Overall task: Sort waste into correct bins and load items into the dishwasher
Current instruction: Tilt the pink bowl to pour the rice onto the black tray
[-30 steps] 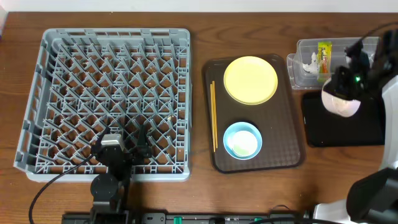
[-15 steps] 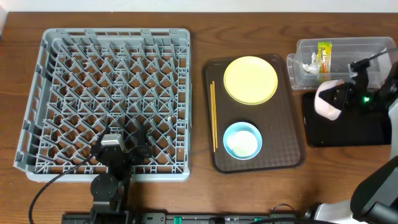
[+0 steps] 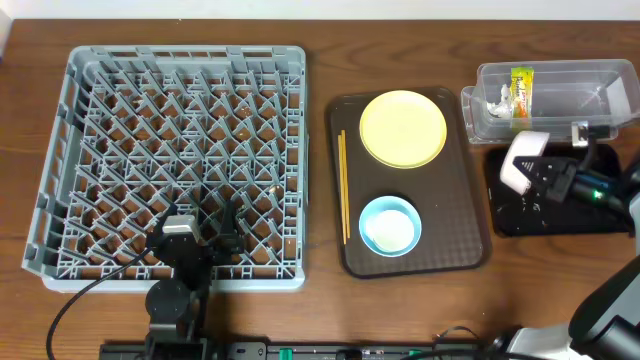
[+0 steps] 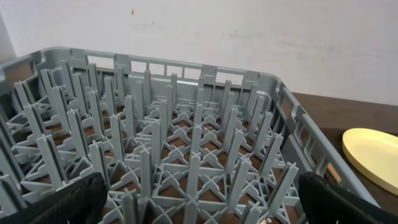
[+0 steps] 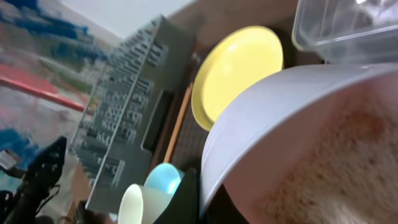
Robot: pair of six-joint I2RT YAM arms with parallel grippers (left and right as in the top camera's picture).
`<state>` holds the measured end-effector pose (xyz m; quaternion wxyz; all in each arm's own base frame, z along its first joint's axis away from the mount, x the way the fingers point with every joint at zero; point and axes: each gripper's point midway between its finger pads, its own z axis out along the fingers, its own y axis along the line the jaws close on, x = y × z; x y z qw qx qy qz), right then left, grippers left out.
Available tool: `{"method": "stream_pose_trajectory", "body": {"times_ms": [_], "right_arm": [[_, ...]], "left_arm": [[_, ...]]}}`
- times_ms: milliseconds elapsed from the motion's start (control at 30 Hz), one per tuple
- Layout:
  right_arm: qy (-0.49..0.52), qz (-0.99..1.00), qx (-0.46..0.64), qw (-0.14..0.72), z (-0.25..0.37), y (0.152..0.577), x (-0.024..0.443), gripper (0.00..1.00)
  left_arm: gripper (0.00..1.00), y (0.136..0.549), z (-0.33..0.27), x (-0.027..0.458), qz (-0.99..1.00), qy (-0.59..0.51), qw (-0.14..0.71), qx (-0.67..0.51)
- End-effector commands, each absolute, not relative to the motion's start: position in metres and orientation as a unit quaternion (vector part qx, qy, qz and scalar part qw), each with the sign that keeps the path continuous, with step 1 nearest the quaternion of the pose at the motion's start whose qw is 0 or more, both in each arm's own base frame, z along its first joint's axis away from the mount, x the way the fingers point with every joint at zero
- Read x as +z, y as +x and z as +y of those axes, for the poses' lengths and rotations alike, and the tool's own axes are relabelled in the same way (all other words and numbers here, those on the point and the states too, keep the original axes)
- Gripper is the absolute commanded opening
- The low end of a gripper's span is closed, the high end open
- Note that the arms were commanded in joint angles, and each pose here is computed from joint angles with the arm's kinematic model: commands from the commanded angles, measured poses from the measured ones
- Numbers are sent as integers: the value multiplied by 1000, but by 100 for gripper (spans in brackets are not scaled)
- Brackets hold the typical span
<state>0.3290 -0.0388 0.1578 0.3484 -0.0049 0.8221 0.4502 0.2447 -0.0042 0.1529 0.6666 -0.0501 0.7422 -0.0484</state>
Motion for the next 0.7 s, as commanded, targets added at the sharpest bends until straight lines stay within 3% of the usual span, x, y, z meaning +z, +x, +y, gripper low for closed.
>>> {"method": "stream_pose_trajectory", "body": {"times_ms": [0,667], "right_arm": [[-35,773,474,421,-42,326,179,1],[-68,708,480,514,-52,319,194,1]], "left_arm": [[98,244,3,135,760,-58,646,-27],[98,244,3,135,760,-58,646,-27]]}}
